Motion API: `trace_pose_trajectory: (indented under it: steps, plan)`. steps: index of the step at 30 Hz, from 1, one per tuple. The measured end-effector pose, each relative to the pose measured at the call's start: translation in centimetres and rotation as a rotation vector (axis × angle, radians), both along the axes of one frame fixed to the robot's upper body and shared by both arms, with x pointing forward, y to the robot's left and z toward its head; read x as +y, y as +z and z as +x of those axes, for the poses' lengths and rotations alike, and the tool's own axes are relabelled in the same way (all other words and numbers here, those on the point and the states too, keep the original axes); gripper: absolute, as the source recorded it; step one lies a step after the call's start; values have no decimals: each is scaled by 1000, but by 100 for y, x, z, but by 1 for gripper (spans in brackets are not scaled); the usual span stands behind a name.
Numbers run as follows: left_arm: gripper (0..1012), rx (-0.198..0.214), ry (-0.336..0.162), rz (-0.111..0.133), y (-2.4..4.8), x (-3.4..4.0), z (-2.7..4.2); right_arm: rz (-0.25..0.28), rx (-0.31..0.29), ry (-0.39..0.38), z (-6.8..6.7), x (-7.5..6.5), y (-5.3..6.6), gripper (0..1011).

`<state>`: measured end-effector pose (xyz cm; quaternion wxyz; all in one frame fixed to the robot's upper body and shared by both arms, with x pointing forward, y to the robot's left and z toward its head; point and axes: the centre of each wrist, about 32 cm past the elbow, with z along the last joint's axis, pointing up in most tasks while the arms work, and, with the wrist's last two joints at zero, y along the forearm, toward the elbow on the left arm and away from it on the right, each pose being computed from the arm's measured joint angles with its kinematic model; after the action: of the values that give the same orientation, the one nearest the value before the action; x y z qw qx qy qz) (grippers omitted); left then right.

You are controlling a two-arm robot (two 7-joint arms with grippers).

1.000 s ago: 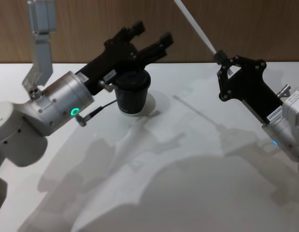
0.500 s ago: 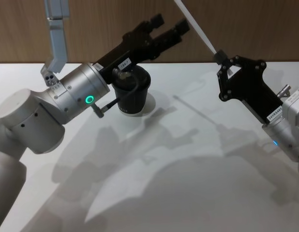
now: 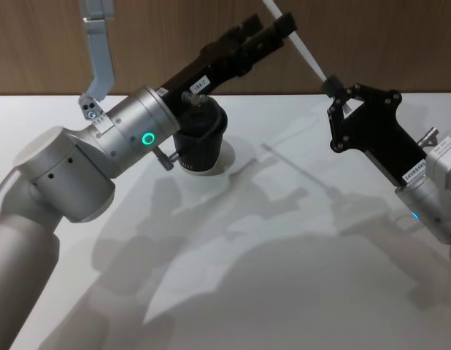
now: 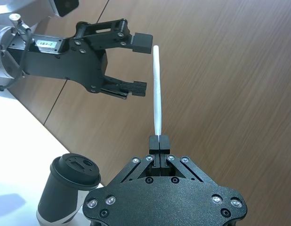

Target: Pick up the straw with one hand, pass it to the other hand, and insert it into the cup.

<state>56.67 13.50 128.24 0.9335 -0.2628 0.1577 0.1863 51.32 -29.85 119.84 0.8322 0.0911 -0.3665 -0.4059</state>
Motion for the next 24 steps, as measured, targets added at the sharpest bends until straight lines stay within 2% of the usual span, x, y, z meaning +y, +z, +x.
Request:
trace_pose_trajectory:
  steps: [10,24]
  plan:
    - [1003,26,-32,-37,3,-102,62,0,0,0,0,0,0,6]
    - [1003,38,-56,-60,8,-191,103,0,0,0,0,0,0,6]
